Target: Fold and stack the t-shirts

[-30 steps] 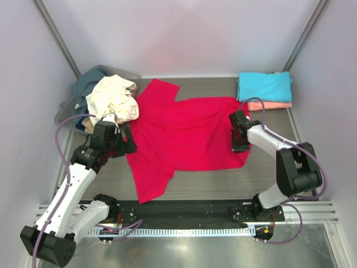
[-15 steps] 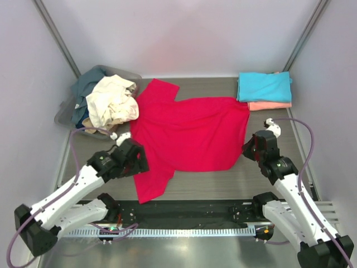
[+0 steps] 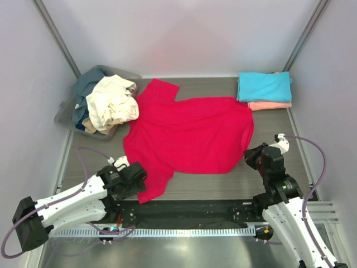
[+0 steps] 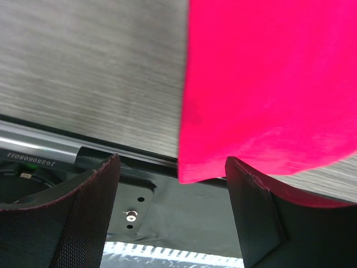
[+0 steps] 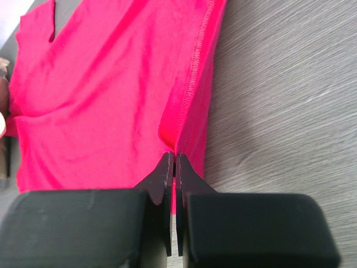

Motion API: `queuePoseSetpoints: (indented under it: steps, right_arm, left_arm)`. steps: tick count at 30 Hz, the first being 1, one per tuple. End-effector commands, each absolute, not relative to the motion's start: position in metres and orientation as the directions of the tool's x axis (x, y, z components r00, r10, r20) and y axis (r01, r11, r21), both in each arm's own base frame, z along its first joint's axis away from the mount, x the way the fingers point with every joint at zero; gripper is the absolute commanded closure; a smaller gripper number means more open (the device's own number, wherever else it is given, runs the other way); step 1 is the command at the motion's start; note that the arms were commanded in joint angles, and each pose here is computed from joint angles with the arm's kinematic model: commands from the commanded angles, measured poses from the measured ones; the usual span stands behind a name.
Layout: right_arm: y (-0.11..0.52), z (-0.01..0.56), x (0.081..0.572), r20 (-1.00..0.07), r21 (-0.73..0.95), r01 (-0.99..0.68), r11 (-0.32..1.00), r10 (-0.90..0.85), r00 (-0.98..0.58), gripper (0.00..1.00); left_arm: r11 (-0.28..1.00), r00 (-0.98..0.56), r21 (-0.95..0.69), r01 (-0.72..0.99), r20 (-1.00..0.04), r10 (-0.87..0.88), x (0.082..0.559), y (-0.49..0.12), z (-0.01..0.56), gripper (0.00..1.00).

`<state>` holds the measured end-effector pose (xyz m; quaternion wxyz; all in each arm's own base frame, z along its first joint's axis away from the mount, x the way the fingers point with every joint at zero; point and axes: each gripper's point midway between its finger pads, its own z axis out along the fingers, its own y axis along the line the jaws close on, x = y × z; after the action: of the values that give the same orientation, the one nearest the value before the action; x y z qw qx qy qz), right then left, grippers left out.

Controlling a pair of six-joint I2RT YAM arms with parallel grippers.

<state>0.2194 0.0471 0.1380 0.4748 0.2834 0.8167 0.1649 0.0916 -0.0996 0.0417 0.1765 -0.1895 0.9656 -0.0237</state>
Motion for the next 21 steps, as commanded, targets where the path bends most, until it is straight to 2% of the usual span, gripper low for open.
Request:
queuePoseSetpoints:
  steps: [1, 14, 21]
  right_arm:
    - [0.042, 0.142, 0.222, -0.671, 0.57, 0.335, 0.75, 0.661, -0.336, 0.99]
    - [0.045, 0.128, 0.231, -0.679, 0.516, 0.347, 0.783, 0.621, -0.391, 0.99]
    - [0.045, 0.124, 0.235, -0.686, 0.493, 0.351, 0.796, 0.603, -0.407, 0.99]
  left_arm:
    - [0.892, -0.839, -0.174, -0.416, -0.306, -0.451, 0.093, -0.113, 0.038, 0.23]
    - [0.882, -0.837, -0.22, -0.417, -0.286, -0.467, 0.094, -0.129, 0.026, 0.24]
    - [0.887, -0.852, -0.213, -0.41, -0.257, -0.455, 0.086, -0.135, 0.022, 0.3]
